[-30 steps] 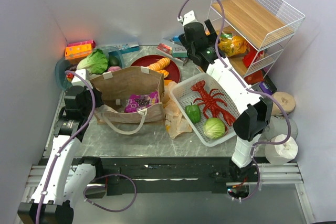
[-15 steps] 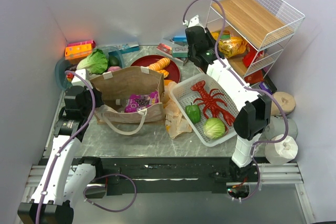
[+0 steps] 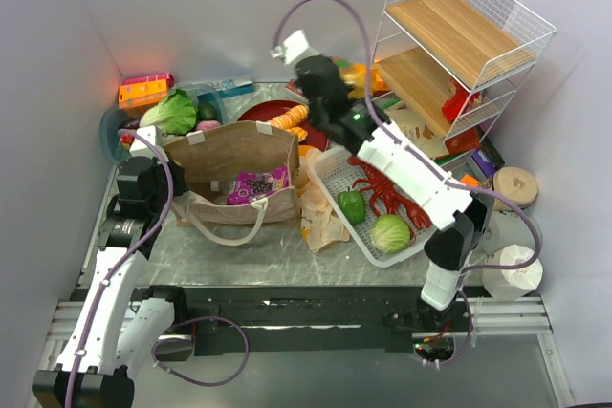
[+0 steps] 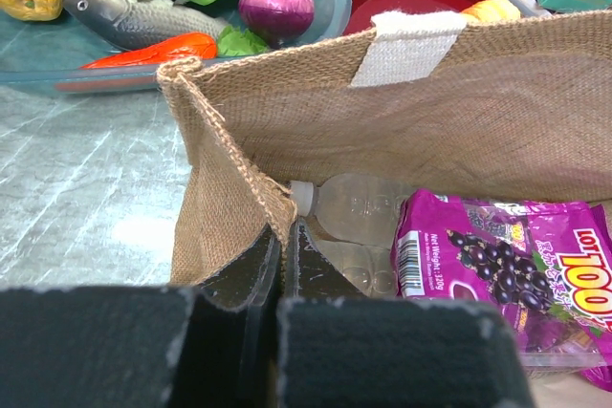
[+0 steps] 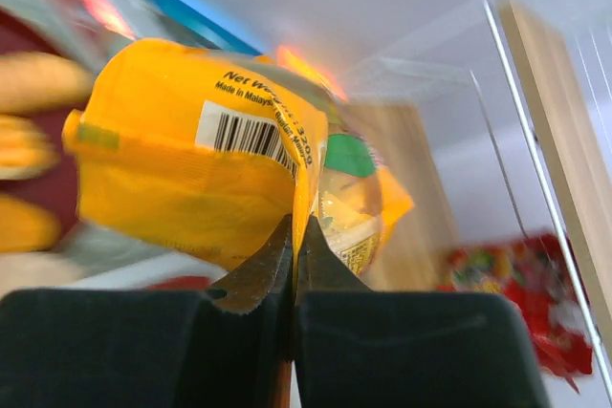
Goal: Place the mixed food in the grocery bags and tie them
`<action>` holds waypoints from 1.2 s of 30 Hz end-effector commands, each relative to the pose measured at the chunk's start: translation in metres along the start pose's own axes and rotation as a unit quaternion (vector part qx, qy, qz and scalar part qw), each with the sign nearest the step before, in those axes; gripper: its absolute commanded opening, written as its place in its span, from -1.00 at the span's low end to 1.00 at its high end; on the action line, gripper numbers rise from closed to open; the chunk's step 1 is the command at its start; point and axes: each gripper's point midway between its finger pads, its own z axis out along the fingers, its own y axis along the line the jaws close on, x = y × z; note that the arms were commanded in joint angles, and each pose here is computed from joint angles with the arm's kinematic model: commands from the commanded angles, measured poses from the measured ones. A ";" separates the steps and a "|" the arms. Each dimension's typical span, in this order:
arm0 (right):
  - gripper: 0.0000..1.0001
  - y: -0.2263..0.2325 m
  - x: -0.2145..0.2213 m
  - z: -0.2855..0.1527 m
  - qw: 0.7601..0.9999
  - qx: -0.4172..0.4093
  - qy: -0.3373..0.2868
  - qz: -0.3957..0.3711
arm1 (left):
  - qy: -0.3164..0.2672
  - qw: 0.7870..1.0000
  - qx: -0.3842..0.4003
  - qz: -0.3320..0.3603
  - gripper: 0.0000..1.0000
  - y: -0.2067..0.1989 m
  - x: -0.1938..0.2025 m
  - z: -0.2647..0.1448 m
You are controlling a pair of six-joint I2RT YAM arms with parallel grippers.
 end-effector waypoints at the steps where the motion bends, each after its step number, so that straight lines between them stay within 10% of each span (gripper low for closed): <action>1: -1.00 -0.040 -0.085 -0.095 0.974 -0.079 -0.148 0.151 | -0.041 0.999 -0.011 -0.002 -0.97 0.004 -0.020 -0.004; 9: -1.00 0.017 -0.130 -0.207 0.849 -0.366 -0.262 0.275 | -0.041 0.999 -0.012 -0.003 -0.97 0.004 -0.020 -0.003; 18: -1.00 0.145 -0.114 -0.216 0.780 -0.543 -0.171 0.260 | -0.036 0.999 -0.008 -0.003 -0.97 0.002 -0.018 -0.001; 29: -1.00 0.302 -0.078 -0.175 0.789 -0.577 -0.021 0.210 | -0.034 0.999 -0.010 -0.003 -0.97 0.003 -0.017 0.000; 32: -0.56 0.303 -0.069 -0.155 0.821 -0.539 -0.004 0.189 | -0.037 0.999 -0.013 -0.004 -0.97 0.004 -0.018 -0.001; 33: -0.03 0.295 -0.070 -0.157 0.825 -0.535 -0.004 0.183 | -0.037 0.999 -0.012 -0.004 -0.97 0.004 -0.018 -0.002; 36: 0.65 0.262 -0.079 -0.165 0.828 -0.528 -0.041 0.187 | -0.038 0.999 -0.015 -0.004 -0.97 0.005 -0.018 -0.002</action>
